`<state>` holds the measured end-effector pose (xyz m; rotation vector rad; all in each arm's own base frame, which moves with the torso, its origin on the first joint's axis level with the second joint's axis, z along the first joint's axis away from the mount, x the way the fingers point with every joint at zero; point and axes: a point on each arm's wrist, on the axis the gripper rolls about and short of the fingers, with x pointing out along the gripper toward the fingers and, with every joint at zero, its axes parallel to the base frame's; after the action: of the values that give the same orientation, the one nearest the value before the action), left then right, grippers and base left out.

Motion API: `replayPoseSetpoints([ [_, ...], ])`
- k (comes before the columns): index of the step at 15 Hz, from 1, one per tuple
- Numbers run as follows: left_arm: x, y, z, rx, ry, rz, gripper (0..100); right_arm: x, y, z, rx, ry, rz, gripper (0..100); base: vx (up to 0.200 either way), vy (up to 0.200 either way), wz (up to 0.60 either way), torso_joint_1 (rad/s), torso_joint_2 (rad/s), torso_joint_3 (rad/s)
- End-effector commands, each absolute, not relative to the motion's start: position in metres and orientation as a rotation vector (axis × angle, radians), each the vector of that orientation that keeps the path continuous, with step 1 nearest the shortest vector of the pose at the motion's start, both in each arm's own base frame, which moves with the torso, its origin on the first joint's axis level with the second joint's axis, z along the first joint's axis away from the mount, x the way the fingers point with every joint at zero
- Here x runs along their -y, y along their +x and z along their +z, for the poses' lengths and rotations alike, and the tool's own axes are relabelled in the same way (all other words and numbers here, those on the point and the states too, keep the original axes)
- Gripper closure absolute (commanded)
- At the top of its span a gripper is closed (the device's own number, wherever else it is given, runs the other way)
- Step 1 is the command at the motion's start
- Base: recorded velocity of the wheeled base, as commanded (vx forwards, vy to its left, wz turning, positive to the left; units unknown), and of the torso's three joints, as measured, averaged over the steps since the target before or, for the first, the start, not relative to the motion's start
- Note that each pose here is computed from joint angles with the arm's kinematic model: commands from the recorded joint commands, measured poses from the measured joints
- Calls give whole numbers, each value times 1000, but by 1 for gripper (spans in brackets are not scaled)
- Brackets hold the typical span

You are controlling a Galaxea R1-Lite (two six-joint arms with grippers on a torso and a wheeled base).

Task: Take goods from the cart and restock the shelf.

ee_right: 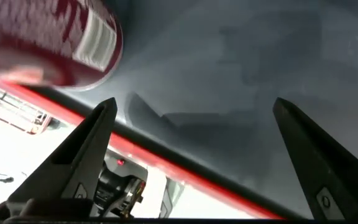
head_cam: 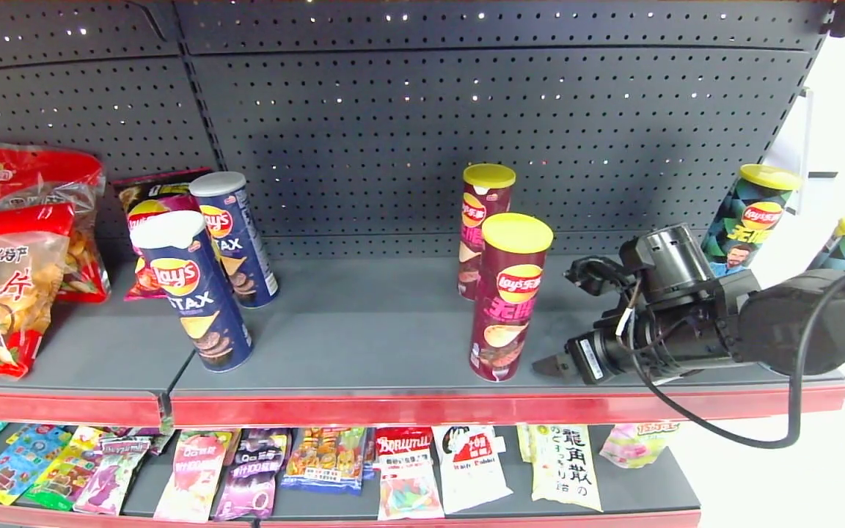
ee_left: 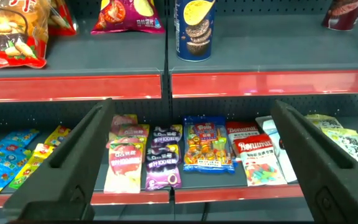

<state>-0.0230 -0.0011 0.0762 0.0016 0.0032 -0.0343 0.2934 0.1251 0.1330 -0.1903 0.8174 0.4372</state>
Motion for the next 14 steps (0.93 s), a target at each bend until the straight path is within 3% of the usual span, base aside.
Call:
replayPoseSetpoints([
  [1,1,-23,76,-5,1,-34,0,-128,300,129,-823,-195,435,0,0,0,0,0,0,0],
  [14,1,-23,76,-5,1,-34,0,-136,314,123,-823,-209,430,0,0,0,0,0,0,0],
])
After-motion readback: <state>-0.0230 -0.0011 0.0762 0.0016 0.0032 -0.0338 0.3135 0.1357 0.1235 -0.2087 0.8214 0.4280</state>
